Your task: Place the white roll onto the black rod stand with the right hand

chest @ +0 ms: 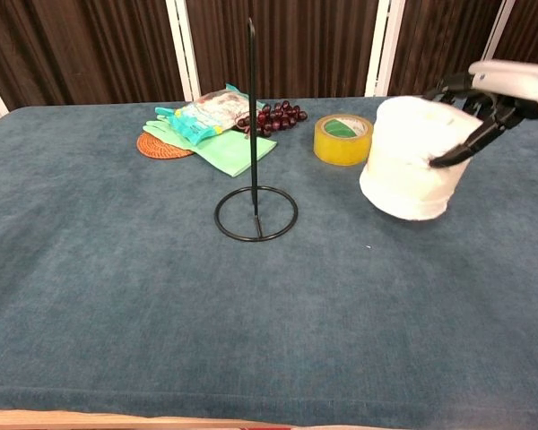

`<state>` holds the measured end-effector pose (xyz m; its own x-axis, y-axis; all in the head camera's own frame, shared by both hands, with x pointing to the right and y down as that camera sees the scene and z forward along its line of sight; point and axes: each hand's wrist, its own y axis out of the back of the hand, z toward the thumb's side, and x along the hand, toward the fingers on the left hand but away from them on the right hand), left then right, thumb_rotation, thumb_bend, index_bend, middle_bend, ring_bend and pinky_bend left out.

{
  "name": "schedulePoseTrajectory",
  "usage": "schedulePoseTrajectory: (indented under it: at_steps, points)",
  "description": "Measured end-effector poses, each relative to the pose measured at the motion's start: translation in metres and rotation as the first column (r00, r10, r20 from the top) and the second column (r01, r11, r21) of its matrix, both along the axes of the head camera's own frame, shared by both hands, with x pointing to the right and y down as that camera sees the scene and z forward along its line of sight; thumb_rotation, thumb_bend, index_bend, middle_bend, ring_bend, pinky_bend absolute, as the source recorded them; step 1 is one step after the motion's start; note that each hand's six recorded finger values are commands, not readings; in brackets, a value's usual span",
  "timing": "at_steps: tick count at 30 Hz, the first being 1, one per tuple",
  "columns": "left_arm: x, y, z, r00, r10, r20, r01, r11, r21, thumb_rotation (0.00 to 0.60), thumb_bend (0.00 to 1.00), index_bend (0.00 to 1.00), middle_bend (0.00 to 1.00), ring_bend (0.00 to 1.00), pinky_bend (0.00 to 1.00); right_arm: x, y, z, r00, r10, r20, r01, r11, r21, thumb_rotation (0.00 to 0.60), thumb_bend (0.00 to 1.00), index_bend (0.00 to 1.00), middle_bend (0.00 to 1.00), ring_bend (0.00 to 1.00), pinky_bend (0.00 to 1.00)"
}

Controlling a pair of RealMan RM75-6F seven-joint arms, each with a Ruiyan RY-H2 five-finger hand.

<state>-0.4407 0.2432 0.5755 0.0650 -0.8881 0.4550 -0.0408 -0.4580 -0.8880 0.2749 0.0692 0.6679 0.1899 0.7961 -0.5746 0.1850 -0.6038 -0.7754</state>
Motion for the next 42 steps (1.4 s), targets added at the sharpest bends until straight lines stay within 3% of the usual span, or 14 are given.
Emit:
schedulePoseTrajectory:
  at_steps: [6,11,15,19,27,42]
  points:
    - [0.000,0.000,0.000,1.000,0.000,0.000,0.000,1.000,0.000,0.600,0.43,0.00,0.00,0.00,0.08,-0.008,-0.009,-0.046,0.975,0.055,0.215,-0.083,0.989,0.125,0.600,0.26,0.89,0.68,0.66,0.60]
    - [0.000,0.000,0.000,1.000,0.000,0.000,0.000,1.000,0.000,0.600,0.43,0.00,0.00,0.00,0.08,-0.023,-0.016,-0.101,0.898,0.070,0.435,-0.179,0.960,0.215,0.600,0.26,0.88,0.68,0.66,0.60]
    - [0.000,0.000,0.000,1.000,0.000,0.000,0.000,1.000,0.000,0.600,0.43,0.00,0.00,0.00,0.08,-0.045,-0.019,-0.132,0.852,0.048,0.522,-0.195,0.953,0.230,0.600,0.26,0.87,0.68,0.66,0.60]
    - [0.000,0.000,0.000,1.000,0.000,0.000,0.000,1.000,0.000,0.600,0.43,0.00,0.00,0.00,0.08,-0.065,-0.027,-0.149,0.857,0.015,0.515,-0.176,0.948,0.265,0.600,0.26,0.87,0.68,0.66,0.60]
    - [-0.010,-0.005,-0.010,0.999,-0.014,-0.049,0.014,1.000,0.011,0.600,0.43,0.00,0.00,0.00,0.08,-0.118,-0.041,-0.159,0.905,-0.023,0.424,-0.121,0.944,0.308,0.600,0.26,0.87,0.68,0.66,0.60]
    - [-0.016,-0.007,-0.013,0.998,-0.007,-0.067,0.008,1.000,0.014,0.600,0.43,0.00,0.00,0.00,0.08,-0.174,-0.033,-0.141,0.945,0.019,0.327,-0.093,0.973,0.212,0.600,0.26,0.83,0.68,0.66,0.60]
